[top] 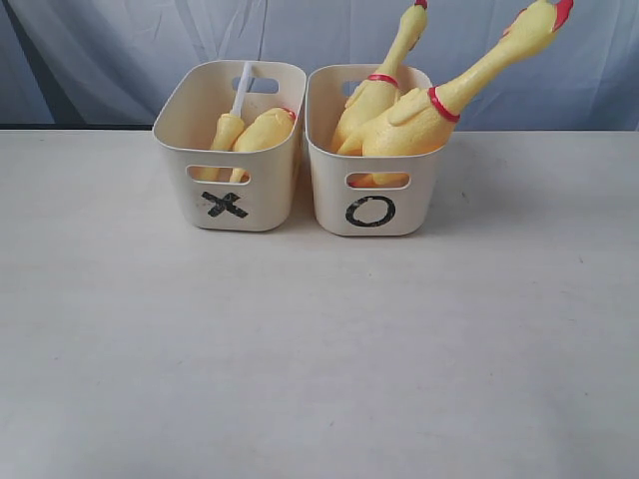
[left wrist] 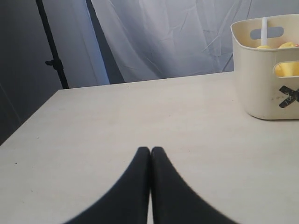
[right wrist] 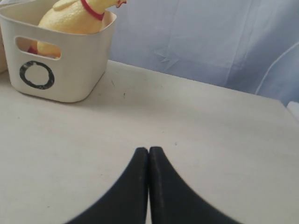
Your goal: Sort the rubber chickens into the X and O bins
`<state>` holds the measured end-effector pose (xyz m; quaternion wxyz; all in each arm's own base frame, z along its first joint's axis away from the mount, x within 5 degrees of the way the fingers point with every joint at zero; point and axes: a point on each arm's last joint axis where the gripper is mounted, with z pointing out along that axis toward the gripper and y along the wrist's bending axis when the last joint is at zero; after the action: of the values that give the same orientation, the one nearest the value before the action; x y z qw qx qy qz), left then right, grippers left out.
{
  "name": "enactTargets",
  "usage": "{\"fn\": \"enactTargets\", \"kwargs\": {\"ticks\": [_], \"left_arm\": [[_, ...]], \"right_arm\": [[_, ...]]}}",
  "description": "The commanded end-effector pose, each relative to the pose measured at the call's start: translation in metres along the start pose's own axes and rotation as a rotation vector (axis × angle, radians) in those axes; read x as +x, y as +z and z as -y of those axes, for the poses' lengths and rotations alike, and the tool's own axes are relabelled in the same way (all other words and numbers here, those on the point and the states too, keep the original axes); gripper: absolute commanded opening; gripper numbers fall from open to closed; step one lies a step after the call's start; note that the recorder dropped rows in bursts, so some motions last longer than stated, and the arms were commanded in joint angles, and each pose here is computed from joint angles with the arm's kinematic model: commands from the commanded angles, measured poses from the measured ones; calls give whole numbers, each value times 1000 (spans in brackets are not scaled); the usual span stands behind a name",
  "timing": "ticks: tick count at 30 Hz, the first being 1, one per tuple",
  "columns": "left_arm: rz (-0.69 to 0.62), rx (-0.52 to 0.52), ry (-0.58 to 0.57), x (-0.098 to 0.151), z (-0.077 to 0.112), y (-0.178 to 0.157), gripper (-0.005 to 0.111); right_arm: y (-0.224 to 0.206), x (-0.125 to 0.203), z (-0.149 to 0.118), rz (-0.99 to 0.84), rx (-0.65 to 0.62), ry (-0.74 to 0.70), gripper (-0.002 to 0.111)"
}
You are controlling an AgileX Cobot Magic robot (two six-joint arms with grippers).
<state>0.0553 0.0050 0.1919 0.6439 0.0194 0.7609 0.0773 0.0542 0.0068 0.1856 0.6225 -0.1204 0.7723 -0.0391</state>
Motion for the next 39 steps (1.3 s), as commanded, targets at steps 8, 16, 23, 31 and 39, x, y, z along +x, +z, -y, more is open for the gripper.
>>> {"fn": "enactTargets", "kwargs": {"ticks": [8, 16, 23, 31, 39], "left_arm": [[18, -6, 10, 0, 0, 0, 0], [13, -6, 15, 0, 0, 0, 0], [13, -6, 15, 0, 0, 0, 0], [14, -4, 15, 0, 0, 0, 0], [23, 55, 26, -1, 3, 0, 0]], "right_arm": [[0, -1, 0, 14, 7, 163, 0], [0, 0, 0, 10, 7, 161, 0], [0, 0, 0, 11, 6, 163, 0], [0, -1, 0, 12, -6, 160, 0], [-1, -1, -4, 21, -68, 147, 0]]}}
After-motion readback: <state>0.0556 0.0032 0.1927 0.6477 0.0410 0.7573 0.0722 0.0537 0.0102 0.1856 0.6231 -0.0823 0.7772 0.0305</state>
